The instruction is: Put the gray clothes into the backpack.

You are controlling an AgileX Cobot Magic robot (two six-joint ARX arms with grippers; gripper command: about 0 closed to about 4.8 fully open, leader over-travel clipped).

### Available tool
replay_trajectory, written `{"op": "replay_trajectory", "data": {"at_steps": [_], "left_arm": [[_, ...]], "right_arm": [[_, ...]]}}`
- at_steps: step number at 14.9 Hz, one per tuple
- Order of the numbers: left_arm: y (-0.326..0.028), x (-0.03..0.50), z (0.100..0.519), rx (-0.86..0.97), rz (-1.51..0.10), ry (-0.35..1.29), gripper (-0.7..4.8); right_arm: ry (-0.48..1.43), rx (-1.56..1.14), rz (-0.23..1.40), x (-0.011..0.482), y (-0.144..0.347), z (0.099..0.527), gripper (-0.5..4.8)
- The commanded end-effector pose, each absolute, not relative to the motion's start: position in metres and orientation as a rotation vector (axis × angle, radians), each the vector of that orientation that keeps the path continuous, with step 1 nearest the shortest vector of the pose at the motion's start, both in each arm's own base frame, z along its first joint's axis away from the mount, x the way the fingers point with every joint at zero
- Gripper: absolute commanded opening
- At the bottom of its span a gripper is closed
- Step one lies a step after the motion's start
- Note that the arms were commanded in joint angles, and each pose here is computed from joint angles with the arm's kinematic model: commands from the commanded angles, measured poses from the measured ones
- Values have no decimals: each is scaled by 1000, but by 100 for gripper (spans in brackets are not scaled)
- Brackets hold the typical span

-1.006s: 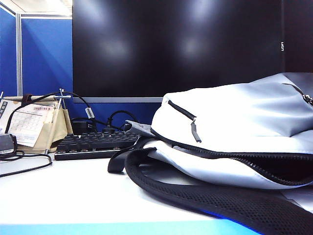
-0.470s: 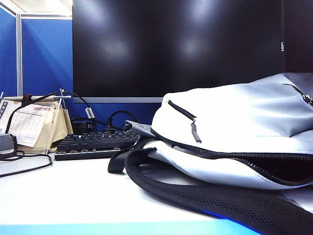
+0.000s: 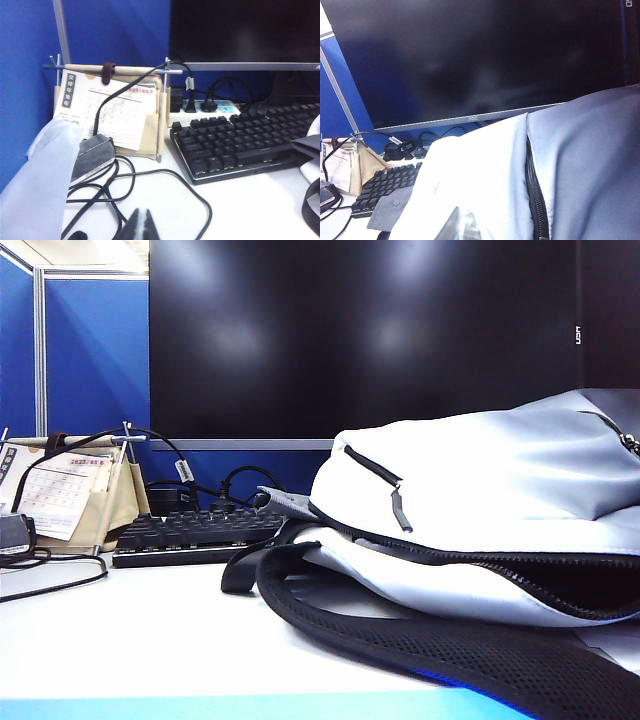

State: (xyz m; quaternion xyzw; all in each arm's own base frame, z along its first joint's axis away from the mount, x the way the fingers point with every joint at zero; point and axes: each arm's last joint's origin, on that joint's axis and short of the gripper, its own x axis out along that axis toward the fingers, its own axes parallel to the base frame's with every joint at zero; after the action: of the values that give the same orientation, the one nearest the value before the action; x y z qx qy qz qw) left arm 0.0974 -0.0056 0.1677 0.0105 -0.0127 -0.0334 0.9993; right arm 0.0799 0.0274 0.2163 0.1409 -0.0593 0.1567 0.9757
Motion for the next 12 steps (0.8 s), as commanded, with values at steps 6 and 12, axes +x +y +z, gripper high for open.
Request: {"op": "replay_trajectory", "data": {"at_steps": [6, 12], "left_arm": [[-6, 97, 169, 10, -76, -43, -2], [-6, 97, 170, 10, -76, -43, -2]], "right_arm": [[-134, 291, 319, 79, 27, 219, -5], [-134, 291, 319, 79, 27, 219, -5]]}}
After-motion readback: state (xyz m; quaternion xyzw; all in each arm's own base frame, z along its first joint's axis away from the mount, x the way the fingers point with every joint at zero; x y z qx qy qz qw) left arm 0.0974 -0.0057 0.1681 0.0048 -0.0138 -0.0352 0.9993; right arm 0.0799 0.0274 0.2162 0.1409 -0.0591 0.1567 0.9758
